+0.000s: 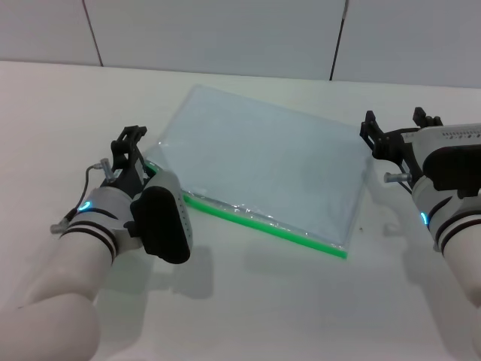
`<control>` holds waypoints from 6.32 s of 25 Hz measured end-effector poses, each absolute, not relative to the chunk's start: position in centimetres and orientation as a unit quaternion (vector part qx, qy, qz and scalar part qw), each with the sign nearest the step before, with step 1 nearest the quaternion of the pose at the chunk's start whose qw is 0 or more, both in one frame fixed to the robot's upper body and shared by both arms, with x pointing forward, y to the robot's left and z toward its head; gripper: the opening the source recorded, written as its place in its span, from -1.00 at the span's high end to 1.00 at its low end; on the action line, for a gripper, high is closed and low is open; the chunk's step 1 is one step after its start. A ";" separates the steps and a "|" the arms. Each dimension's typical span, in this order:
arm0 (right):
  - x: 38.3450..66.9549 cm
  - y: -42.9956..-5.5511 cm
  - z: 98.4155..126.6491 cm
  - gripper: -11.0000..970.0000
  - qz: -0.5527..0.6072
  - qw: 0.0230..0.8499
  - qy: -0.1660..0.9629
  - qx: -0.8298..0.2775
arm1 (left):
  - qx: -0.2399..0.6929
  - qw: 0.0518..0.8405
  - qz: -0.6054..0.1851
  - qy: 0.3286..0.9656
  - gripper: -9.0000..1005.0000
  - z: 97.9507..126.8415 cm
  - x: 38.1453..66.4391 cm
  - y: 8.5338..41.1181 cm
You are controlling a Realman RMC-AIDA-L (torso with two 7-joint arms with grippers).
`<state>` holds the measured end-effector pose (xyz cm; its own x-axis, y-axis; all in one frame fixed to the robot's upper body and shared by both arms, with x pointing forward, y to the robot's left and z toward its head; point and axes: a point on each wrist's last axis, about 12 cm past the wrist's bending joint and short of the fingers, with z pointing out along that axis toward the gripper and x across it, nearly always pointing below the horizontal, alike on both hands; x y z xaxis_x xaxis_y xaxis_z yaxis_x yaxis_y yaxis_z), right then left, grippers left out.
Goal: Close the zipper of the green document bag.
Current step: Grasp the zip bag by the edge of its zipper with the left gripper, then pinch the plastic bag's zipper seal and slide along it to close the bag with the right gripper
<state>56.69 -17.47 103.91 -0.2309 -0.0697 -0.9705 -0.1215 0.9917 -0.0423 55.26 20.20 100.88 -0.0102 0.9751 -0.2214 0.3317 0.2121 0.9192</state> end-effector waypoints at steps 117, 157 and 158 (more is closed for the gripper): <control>51.1 -8.2 105.6 -0.55 0.139 0.639 0.660 -0.370 | 0.548 0.585 0.354 0.482 0.88 104.1 53.6 15.5; 51.8 -8.8 105.3 0.45 0.121 0.642 0.658 -0.374 | 0.563 0.601 0.348 0.448 0.88 104.5 53.3 14.5; 51.8 -8.8 105.2 0.47 0.120 0.642 0.658 -0.374 | 0.563 0.601 0.348 0.447 0.88 104.5 53.3 14.4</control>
<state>51.80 -8.82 105.24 0.1042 -0.3382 -0.9353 -0.6474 0.6908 -0.3219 53.26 14.44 104.53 0.3580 0.9223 -0.1456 0.0853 0.1229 0.9887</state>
